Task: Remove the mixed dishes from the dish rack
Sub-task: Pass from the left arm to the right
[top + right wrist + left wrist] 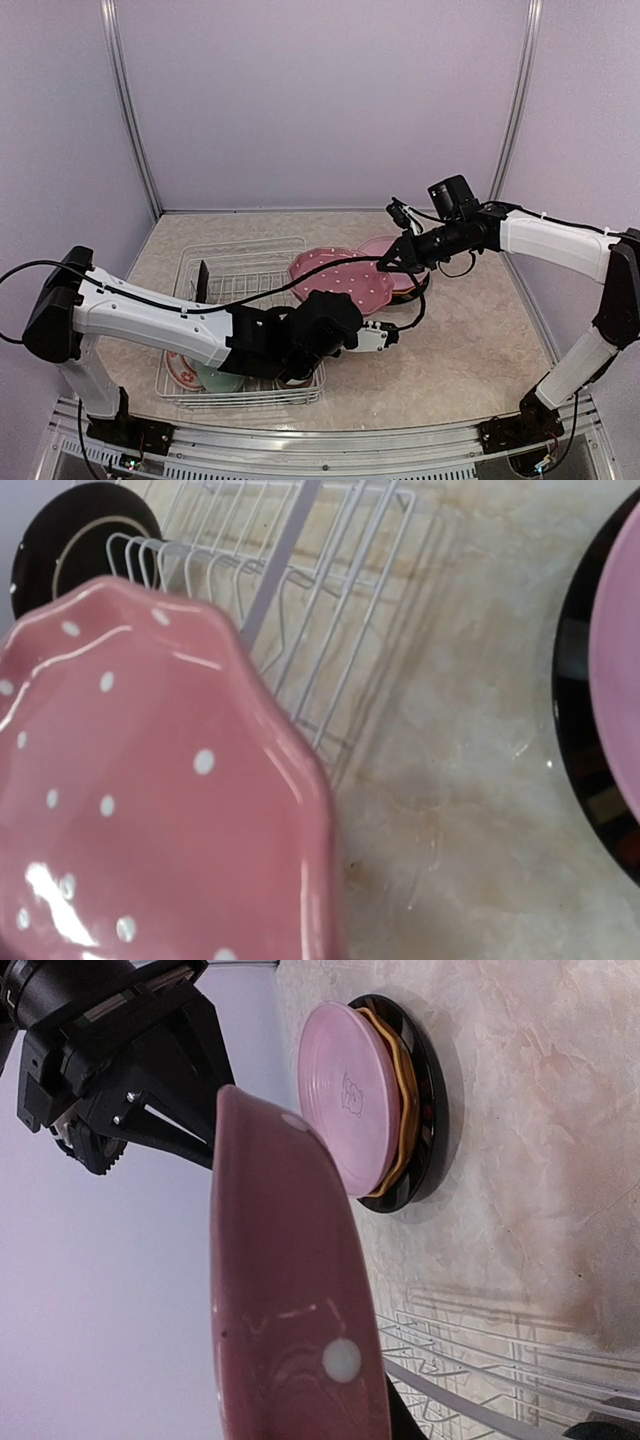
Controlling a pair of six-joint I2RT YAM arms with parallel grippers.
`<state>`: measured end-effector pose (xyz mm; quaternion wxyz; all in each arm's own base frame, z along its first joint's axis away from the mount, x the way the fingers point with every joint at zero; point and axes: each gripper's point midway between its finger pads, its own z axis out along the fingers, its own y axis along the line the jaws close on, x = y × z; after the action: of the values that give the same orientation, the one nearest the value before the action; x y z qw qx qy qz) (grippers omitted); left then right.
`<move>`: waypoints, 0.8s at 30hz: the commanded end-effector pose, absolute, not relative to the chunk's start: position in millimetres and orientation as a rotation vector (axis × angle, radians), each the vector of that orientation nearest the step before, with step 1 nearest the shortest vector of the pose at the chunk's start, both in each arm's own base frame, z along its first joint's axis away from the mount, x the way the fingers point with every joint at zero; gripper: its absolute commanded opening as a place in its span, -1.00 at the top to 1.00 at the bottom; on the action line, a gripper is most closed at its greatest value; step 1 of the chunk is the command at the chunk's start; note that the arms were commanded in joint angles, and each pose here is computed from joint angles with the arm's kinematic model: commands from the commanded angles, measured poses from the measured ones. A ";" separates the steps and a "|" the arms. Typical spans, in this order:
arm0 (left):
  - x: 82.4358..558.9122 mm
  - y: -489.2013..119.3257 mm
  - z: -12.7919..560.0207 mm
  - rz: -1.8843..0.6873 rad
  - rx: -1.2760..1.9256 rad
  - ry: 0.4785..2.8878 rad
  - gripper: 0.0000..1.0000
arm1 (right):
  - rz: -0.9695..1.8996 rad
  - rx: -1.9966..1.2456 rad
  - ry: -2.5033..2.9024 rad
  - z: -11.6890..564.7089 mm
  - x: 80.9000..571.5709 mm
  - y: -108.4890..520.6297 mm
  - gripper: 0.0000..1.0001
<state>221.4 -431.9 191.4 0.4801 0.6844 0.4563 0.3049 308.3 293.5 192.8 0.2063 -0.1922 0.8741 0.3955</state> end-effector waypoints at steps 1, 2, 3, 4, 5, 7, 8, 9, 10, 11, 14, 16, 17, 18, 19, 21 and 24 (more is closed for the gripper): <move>231.6 -432.0 242.4 0.704 1.435 1.165 1.00 | 1.061 -0.604 2.458 181.0 305.2 294.0 0.70; 231.5 -432.4 242.6 0.701 1.434 1.164 1.00 | 1.054 -0.606 2.465 178.8 305.4 293.4 0.63; 231.2 -432.4 242.5 0.699 1.435 1.163 1.00 | 1.046 -0.610 2.472 175.9 305.1 292.8 0.57; 231.2 -432.5 243.6 0.696 1.433 1.163 1.00 | 1.041 -0.611 2.479 173.2 304.8 292.5 0.54; 231.5 -432.0 243.9 0.695 1.431 1.164 1.00 | 1.040 -0.612 2.487 170.1 304.3 292.2 0.53; 231.5 -431.5 244.9 0.694 1.429 1.163 1.00 | 1.044 -0.618 2.496 166.0 303.0 293.3 0.54; 231.5 -431.3 244.4 0.695 1.430 1.163 1.00 | 1.043 -0.617 2.499 164.6 303.2 293.5 0.57; 231.4 -431.5 244.7 0.693 1.429 1.162 1.00 | 1.043 -0.617 2.497 164.9 304.0 294.0 0.61; 231.3 -431.5 244.7 0.692 1.430 1.160 1.00 | 1.043 -0.617 2.497 165.1 304.4 294.6 0.66; 231.4 -431.6 244.7 0.694 1.430 1.160 1.00 | 1.045 -0.619 2.495 165.7 304.6 295.4 0.71; 231.9 -431.4 245.6 0.702 1.429 1.149 1.00 | 1.059 -0.626 2.492 166.3 305.5 298.3 0.69; 231.1 -432.1 245.3 0.703 1.430 1.139 1.00 | 1.055 -0.633 2.499 163.8 306.4 299.5 0.44; 230.2 -432.7 244.7 0.701 1.433 1.136 1.00 | 1.045 -0.633 2.505 161.1 307.5 299.2 0.41; 229.3 -433.0 244.6 0.699 1.436 1.132 1.00 | 1.037 -0.639 2.507 159.2 308.5 299.1 0.41; 228.7 -433.5 244.3 0.697 1.438 1.130 1.00 | 1.035 -0.646 2.508 157.4 309.0 299.8 0.43; 227.6 -434.5 244.6 0.694 1.440 1.124 1.00 | 1.035 -0.654 2.515 153.1 309.6 300.8 0.49; 227.3 -434.4 245.6 0.697 1.439 1.119 1.00 | 1.054 -0.663 2.514 151.4 308.7 302.7 0.66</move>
<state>220.1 -431.3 182.4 0.4762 0.6947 0.4457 0.3033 312.6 303.2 168.6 0.1898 -0.2285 0.8740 0.3845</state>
